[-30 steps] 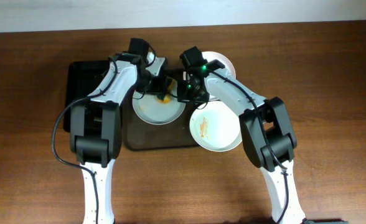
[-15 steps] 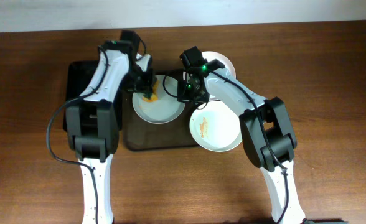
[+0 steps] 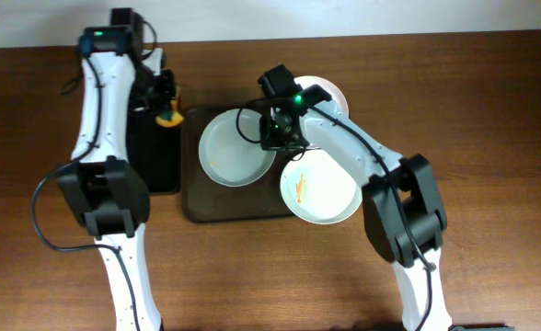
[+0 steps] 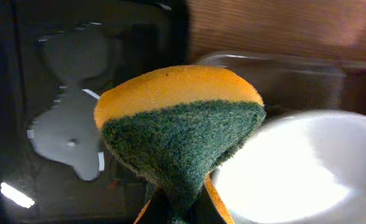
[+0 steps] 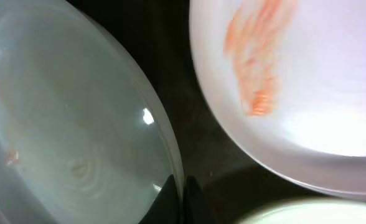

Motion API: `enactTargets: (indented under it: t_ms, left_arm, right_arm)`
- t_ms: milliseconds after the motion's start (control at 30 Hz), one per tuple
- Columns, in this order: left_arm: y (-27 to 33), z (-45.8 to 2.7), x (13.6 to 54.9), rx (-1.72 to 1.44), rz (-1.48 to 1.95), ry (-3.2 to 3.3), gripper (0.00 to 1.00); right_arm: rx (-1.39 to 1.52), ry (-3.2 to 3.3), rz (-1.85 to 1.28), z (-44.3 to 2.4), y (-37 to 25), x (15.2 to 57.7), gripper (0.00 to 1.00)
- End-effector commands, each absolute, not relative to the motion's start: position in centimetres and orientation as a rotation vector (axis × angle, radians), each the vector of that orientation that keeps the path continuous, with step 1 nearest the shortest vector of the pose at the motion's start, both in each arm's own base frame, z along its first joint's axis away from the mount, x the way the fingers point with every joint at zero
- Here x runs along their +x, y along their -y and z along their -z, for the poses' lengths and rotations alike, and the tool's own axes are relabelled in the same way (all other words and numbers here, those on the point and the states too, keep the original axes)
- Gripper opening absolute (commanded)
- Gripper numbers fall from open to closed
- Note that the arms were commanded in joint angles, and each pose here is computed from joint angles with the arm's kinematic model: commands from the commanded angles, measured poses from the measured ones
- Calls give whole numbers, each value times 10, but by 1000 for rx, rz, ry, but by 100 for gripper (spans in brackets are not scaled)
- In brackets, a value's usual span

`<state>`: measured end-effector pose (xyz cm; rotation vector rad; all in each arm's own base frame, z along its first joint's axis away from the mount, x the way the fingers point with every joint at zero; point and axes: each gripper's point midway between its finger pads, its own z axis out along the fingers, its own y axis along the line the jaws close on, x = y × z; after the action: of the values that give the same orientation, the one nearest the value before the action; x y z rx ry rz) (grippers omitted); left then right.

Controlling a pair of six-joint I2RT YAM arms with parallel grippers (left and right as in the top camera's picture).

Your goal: Clean dirty plates on tray and stack at the side

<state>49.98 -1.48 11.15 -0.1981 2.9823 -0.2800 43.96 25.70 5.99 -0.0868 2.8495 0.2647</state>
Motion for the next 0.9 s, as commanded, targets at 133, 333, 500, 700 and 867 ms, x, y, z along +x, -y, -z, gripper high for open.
enactTargets:
  t_ms: [133,333,500,700,867]
  left_arm:
    - [11,-121,503,-187,267,-2956,1]
    - [11,-120,502,-188,267,-2958,1]
    - [11,-119,502,-189,268,-2964,1]
    - [11,-119,501,-190,268,-2967,1]
    - [11,-119,501,-190,268,-2968,1]
  right_arm:
    - [-116,-2473,320,-138,-247,435,4]
    - [-82,-2199,574,-177,-257,421,4]
    - [-24,-2010,667,-206,-265,408,4]
    - [37,-1949,668,-215,-265,404,4]
    - [100,-1847,709,-232,-258,404,4]
